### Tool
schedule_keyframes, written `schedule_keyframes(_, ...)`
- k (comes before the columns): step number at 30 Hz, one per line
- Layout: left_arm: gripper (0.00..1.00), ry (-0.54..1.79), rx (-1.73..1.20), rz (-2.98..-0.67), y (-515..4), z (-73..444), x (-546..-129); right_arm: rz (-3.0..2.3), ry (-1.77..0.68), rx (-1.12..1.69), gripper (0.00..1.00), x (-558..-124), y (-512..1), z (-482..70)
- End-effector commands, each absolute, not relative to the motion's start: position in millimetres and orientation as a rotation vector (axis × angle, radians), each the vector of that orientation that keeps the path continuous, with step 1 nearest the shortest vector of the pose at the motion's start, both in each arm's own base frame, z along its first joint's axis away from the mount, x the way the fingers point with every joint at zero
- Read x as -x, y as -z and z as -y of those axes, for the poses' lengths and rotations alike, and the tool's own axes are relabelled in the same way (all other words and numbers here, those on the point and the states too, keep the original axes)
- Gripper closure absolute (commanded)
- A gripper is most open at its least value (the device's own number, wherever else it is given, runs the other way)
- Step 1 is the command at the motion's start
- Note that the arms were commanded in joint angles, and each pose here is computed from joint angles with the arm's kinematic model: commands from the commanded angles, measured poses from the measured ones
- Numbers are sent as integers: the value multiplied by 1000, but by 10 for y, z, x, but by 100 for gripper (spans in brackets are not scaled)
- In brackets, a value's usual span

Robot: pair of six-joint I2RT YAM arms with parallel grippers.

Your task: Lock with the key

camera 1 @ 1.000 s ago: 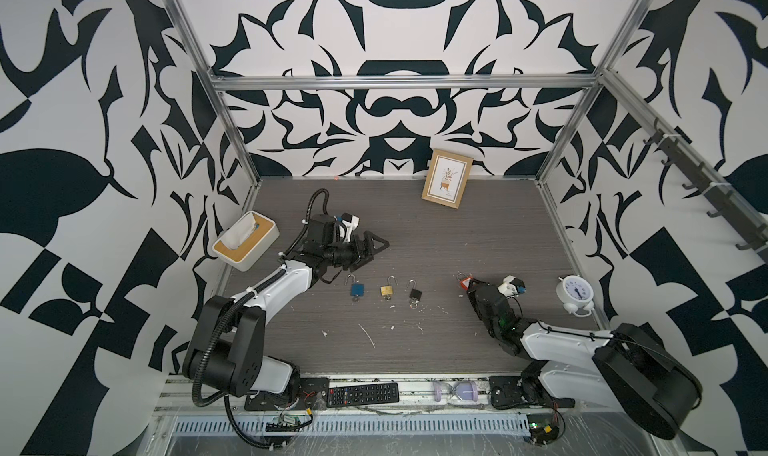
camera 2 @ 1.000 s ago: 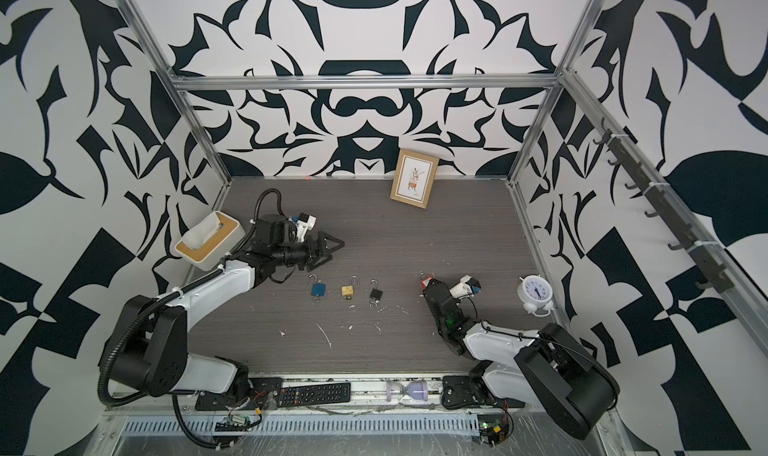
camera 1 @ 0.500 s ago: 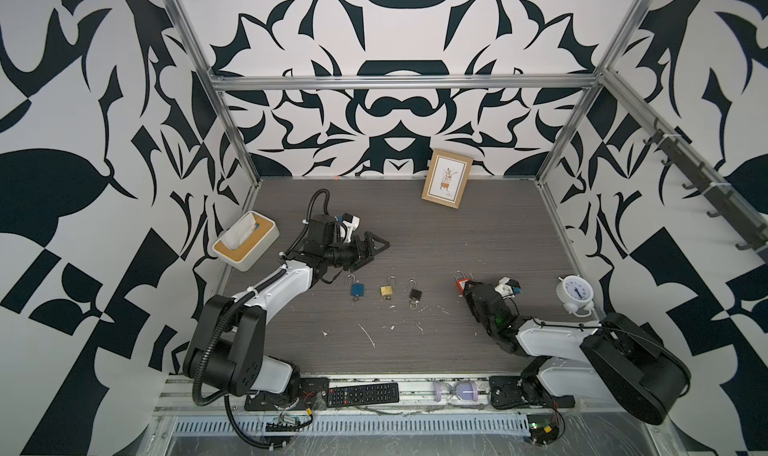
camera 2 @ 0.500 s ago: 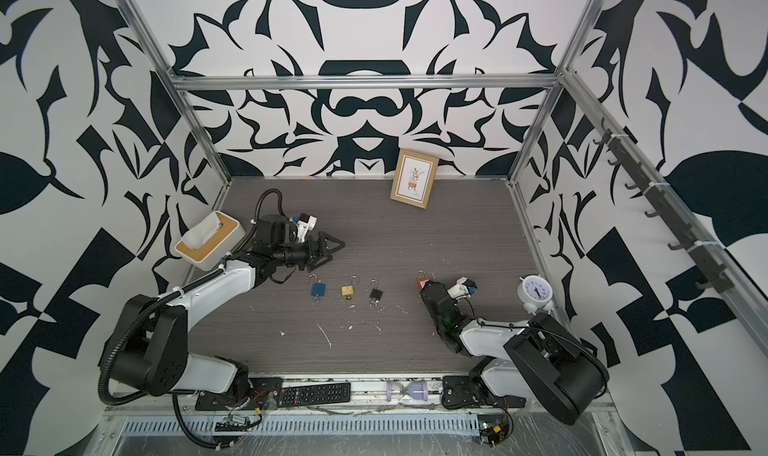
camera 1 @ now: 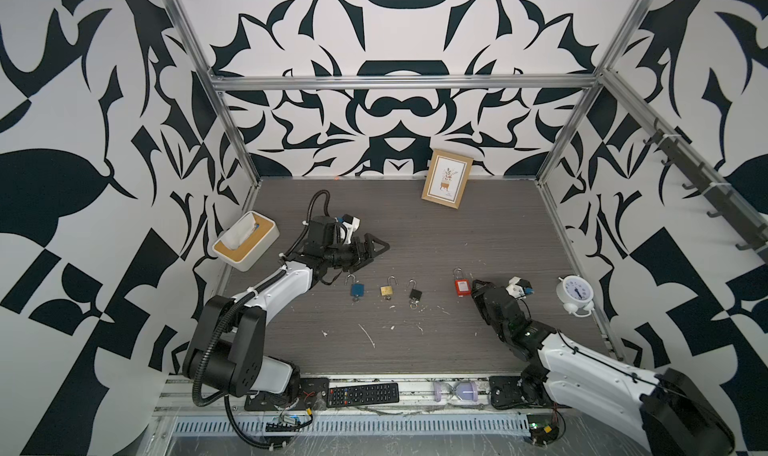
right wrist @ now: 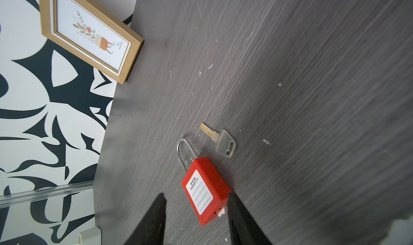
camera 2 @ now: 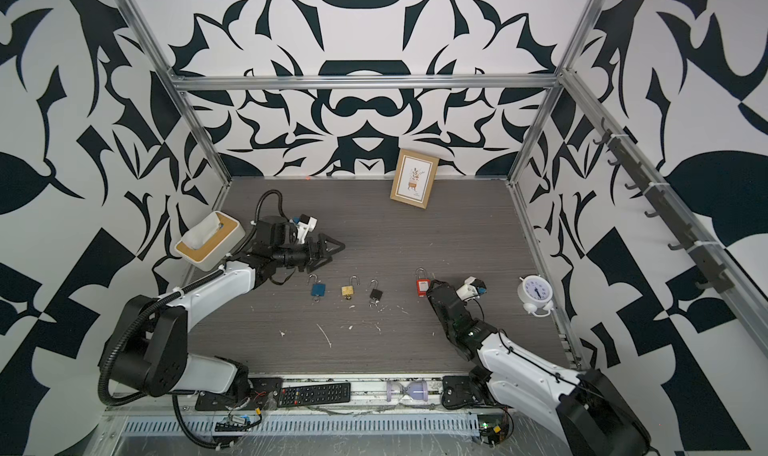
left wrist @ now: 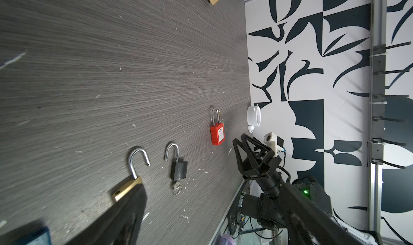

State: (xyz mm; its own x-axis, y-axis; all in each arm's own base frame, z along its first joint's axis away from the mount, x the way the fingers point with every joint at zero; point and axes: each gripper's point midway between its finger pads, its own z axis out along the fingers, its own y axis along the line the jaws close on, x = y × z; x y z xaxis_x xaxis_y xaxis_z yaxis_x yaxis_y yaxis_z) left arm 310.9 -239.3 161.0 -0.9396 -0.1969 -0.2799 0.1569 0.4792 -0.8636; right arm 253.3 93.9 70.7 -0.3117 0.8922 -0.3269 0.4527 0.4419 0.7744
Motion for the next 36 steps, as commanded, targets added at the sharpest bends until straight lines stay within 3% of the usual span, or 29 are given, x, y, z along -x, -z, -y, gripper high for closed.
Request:
schedule_keyframes(1, 4, 1447, -1, -2370, -1631, 2391, -3047, -1990, -577, -1047, 53, -2440, -814, -791)
schedule_keyframes(6, 5, 1450, -14, -2352, -1655, 2372, -2991, -2150, -462, -708, 54, -2540, -1190, -992)
schedule_keyframes(13, 5, 1443, -32, -2298, -1750, 2334, -2931, -2379, -372, -397, 53, -2756, -1282, -1531)
schedule_keyframes(30, 4, 1357, -3, -2238, -1729, 2142, -2726, -2705, -227, -176, 46, -2696, -770, -2595)
schedule_keyframes(36, 5, 1367, -2, -2230, -1729, 2147, -2720, -2734, -182, -206, 41, -2684, -673, -2670)
